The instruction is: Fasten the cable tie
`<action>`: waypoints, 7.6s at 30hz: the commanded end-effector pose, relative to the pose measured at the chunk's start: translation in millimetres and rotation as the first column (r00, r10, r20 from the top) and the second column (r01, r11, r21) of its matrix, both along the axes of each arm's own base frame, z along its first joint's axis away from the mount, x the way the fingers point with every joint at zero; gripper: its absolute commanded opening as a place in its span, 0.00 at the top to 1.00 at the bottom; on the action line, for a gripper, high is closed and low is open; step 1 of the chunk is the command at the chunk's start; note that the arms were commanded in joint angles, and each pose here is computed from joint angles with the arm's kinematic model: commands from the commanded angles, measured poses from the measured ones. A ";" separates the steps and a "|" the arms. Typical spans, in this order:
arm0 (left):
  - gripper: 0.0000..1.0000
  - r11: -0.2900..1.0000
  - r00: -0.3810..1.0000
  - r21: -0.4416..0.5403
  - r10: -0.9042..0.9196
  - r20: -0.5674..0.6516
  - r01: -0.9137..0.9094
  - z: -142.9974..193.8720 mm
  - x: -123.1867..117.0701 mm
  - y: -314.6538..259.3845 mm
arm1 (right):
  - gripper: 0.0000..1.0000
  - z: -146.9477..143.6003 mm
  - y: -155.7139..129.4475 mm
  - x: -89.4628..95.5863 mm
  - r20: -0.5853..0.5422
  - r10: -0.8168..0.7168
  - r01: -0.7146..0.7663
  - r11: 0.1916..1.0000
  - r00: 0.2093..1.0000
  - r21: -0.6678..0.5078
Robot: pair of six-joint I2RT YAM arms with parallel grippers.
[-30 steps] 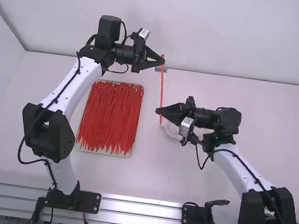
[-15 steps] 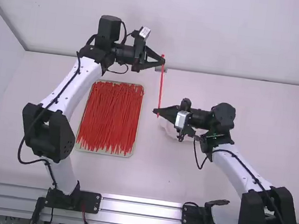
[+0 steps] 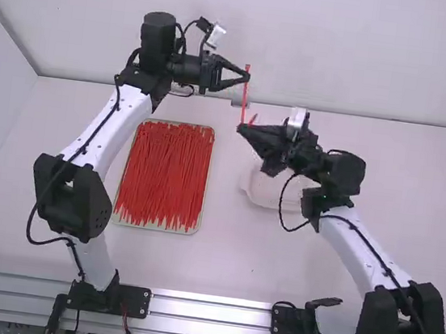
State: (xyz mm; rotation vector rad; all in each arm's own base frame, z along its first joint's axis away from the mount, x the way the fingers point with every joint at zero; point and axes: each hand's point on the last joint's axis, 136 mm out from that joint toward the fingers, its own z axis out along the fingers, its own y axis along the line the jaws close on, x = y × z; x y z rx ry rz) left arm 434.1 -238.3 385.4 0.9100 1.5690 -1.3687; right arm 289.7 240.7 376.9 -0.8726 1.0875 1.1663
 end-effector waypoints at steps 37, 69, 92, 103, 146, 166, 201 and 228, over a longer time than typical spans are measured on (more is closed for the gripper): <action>0.98 0.987 0.907 0.032 -0.155 0.391 0.155 0.3 -23.3 5.7 | 1.00 4.3 15.2 -18.5 -0.579 0.250 -0.261 0.963 0.776 0.066; 0.98 0.956 0.680 0.056 -0.245 0.691 0.288 -15.3 -48.9 -0.1 | 1.00 -15.9 23.2 6.5 -0.808 0.192 -0.139 0.981 0.557 0.138; 0.98 0.947 0.670 0.057 -0.266 0.694 0.318 -15.1 -56.6 -12.2 | 1.00 -17.3 16.9 25.3 -0.819 0.141 -0.032 0.988 0.556 0.148; 0.98 0.942 0.671 0.056 -0.276 0.688 0.330 -16.3 -59.9 -16.9 | 1.00 -17.3 16.7 25.4 -0.820 0.142 -0.032 0.988 0.554 0.149; 0.99 0.936 0.611 0.065 -0.277 0.742 0.346 -20.4 -65.4 -24.8 | 1.00 -2.9 -1.3 31.6 -0.858 0.210 -0.013 0.973 0.468 0.231; 0.99 0.928 0.541 0.075 -0.277 0.795 0.364 -31.2 -72.8 -34.2 | 1.00 2.7 -13.7 33.2 -0.851 0.214 -0.023 0.973 0.480 0.231; 0.99 0.930 0.433 0.090 -0.250 0.866 0.357 -27.4 -79.5 -33.9 | 1.00 -9.4 -25.3 45.0 -0.850 0.146 0.024 0.983 0.506 0.183; 0.99 0.925 0.368 0.098 -0.240 0.898 0.366 -38.8 -94.4 -36.9 | 1.00 -2.4 -37.6 53.8 -0.837 0.123 0.065 0.981 0.534 0.185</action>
